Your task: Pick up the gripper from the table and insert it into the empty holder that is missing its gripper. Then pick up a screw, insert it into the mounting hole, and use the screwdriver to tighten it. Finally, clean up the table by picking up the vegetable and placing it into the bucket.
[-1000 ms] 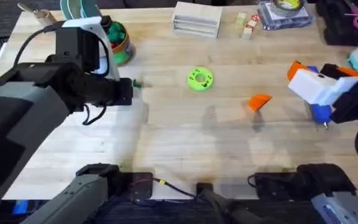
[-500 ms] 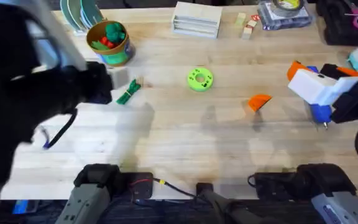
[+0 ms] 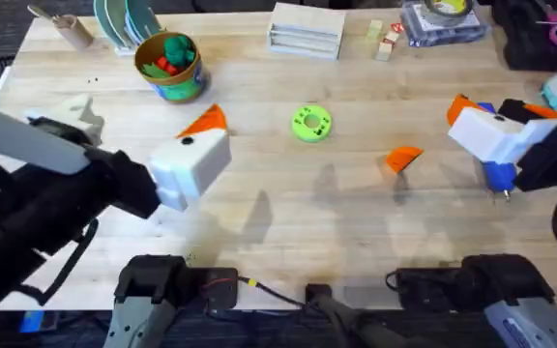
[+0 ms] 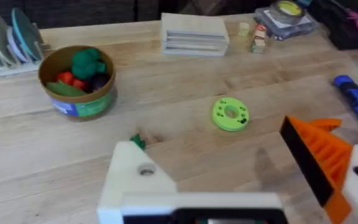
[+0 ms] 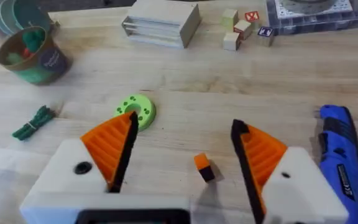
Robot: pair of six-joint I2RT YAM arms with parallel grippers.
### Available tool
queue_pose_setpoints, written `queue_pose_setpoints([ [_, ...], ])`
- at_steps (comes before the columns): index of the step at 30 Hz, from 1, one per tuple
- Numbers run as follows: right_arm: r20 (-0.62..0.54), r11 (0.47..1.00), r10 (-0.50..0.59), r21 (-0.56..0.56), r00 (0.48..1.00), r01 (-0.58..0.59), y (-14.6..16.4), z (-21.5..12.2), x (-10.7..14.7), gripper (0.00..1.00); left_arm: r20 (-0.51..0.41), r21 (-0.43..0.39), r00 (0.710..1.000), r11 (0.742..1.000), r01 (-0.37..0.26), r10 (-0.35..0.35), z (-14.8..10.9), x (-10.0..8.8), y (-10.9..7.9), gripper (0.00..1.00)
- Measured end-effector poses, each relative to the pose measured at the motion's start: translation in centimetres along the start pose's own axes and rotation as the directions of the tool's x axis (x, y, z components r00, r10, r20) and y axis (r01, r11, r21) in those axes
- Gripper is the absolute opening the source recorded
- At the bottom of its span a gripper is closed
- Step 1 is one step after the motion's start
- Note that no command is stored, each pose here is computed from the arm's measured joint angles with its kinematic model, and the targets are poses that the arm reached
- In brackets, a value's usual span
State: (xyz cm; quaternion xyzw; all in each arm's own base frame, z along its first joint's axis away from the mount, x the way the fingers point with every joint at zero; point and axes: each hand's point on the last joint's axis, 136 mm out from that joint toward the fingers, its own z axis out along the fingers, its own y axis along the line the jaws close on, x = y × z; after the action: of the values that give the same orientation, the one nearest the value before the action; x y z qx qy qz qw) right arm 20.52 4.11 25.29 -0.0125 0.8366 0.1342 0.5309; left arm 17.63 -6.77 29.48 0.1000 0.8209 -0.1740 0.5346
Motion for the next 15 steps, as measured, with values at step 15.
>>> queue_pose_setpoints([
  [15,0.0,1.0,0.0,0.0,1.0,0.0,0.0,0.0,0.0,0.95,-0.04,0.016,0.999,1.0,-0.007,0.007,0.0,1.0,-0.3,0.993],
])
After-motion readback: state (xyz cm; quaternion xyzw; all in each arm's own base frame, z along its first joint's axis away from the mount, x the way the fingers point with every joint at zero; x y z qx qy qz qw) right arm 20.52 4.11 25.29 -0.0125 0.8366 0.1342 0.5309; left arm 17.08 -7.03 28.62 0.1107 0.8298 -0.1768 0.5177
